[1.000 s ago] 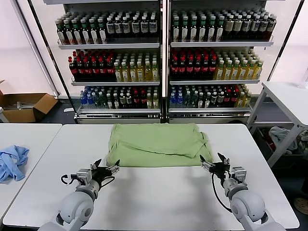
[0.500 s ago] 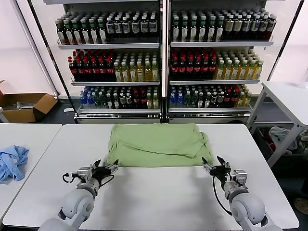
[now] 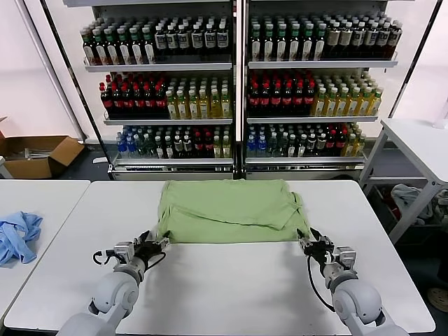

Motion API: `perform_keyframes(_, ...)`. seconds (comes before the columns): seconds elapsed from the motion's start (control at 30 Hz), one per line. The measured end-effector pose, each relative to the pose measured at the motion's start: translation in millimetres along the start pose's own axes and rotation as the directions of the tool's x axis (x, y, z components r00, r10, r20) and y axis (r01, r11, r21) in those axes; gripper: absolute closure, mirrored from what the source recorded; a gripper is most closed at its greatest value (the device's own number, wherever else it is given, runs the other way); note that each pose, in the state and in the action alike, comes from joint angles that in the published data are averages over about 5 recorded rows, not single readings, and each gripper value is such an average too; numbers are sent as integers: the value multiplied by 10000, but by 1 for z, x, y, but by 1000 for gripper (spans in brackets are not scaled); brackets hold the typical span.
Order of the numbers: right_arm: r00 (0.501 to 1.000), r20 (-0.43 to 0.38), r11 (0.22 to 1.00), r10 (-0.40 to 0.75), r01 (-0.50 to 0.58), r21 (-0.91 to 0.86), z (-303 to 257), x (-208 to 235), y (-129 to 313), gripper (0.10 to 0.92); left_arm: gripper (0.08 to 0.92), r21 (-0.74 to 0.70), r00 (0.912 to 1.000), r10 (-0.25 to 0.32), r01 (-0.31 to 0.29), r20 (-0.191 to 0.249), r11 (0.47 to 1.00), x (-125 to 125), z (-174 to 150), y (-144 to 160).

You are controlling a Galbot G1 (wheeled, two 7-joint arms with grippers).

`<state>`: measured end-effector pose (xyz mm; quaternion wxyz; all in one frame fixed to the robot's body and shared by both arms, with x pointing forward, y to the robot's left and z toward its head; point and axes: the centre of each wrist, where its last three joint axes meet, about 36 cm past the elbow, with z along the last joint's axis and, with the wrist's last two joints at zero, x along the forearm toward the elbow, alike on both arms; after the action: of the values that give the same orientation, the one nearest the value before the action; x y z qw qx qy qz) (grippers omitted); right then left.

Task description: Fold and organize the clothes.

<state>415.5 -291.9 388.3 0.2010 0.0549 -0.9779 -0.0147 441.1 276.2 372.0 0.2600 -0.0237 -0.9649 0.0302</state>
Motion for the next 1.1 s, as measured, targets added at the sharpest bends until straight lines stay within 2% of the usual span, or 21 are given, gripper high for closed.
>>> perform_keyframes(0.17,9999,-94,9999,-115,115,34,4,-4,4,586,327,-1,10000,-60,60,-40,10000,-3,1,2)
perform_keyframes(0.53,9994,-251,9992,-227,235,312,4,-7,6,890,628,-221,9995,159,-164,-264,9996,1,5,3)
perform_keyframes(0.63,9994,-246,9990,-233,242,371,3,-6,6,916,715,-312,9990,278,-289,-336,9991,4,5,2)
perform_keyframes(0.83,9995,-252,9986,-188,200,490,-1,-1,5,916,878,-516,9982,499,-516,-333,9973,11,0,0)
perform_keyframes(0.93,9995,-271,9982,-178,193,562,-4,3,5,916,908,-615,9977,606,-624,-303,9962,16,-1,-1)
perform_keyframes(1.1,9989,-368,9965,-275,303,782,-11,19,3,916,908,-807,9978,626,-640,-197,9947,28,-6,2)
